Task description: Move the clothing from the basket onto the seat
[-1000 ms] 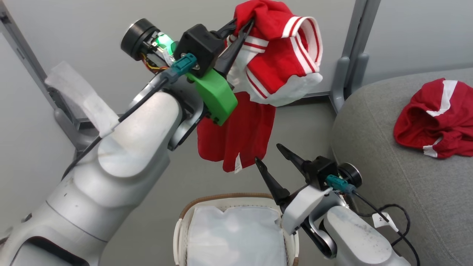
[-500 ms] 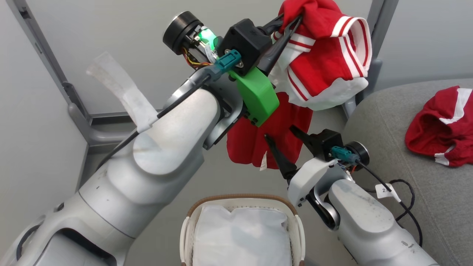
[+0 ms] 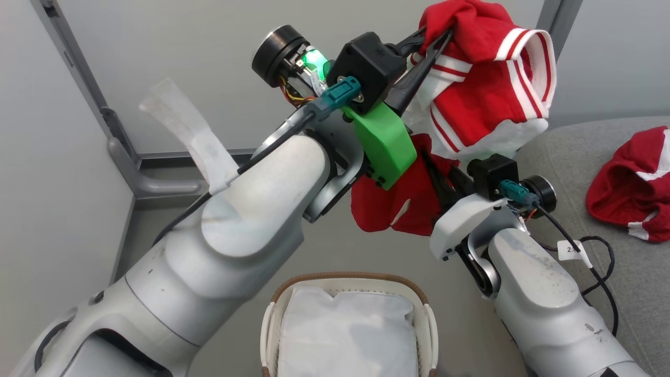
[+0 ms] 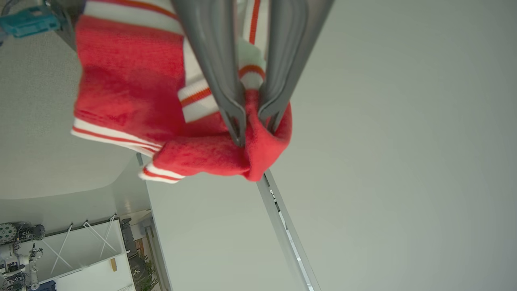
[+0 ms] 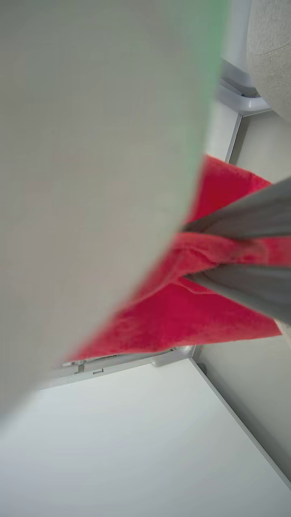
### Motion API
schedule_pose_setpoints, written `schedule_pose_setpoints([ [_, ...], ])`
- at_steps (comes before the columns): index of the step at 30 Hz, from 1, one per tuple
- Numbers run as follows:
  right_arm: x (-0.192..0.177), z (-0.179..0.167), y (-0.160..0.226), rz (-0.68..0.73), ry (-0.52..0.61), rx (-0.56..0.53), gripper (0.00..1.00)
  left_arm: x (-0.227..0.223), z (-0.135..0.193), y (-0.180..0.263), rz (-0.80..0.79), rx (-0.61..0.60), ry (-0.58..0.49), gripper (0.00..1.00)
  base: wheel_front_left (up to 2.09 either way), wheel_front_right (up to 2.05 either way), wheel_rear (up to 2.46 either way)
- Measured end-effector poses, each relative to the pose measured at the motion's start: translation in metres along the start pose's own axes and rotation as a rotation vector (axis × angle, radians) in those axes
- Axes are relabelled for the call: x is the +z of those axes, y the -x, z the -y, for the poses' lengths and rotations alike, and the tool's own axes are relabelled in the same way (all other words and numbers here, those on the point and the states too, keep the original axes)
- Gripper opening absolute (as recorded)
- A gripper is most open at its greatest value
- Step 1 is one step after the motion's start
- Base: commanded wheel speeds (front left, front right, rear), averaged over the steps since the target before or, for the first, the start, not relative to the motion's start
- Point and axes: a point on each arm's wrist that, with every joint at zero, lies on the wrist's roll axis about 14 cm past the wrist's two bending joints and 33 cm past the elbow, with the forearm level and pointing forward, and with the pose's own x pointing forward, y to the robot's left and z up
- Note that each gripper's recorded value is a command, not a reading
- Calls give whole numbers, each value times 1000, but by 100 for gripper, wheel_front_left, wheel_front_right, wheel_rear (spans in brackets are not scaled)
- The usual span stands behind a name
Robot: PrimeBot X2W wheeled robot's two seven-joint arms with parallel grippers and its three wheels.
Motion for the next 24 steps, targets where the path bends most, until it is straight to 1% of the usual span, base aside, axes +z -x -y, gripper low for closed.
schedule_pose_setpoints([
  [9,-6,4,9,0,-10,-12,0,-40,-51,17,-87,141,35,0,0,0,0],
  [14,-3,9,12,16,-23,-29,0,-65,-67,27,-129,194,74,0,0,0,0],
  [15,-1,11,13,22,-25,-34,0,-70,-69,30,-137,199,80,2,0,0,0],
  [16,0,13,13,28,-27,-38,0,-75,-69,32,-143,202,86,28,0,0,0],
  [17,2,14,13,33,-28,-42,0,-79,-69,34,-148,205,97,49,0,0,0],
  [18,4,17,13,40,-30,-49,0,-85,-69,37,-159,207,115,95,0,0,0],
  [19,5,19,13,47,-33,-57,0,-91,-68,40,-166,212,132,100,0,0,0],
  [24,14,29,12,73,-34,-81,0,-110,-65,53,-169,230,178,100,0,0,0],
])
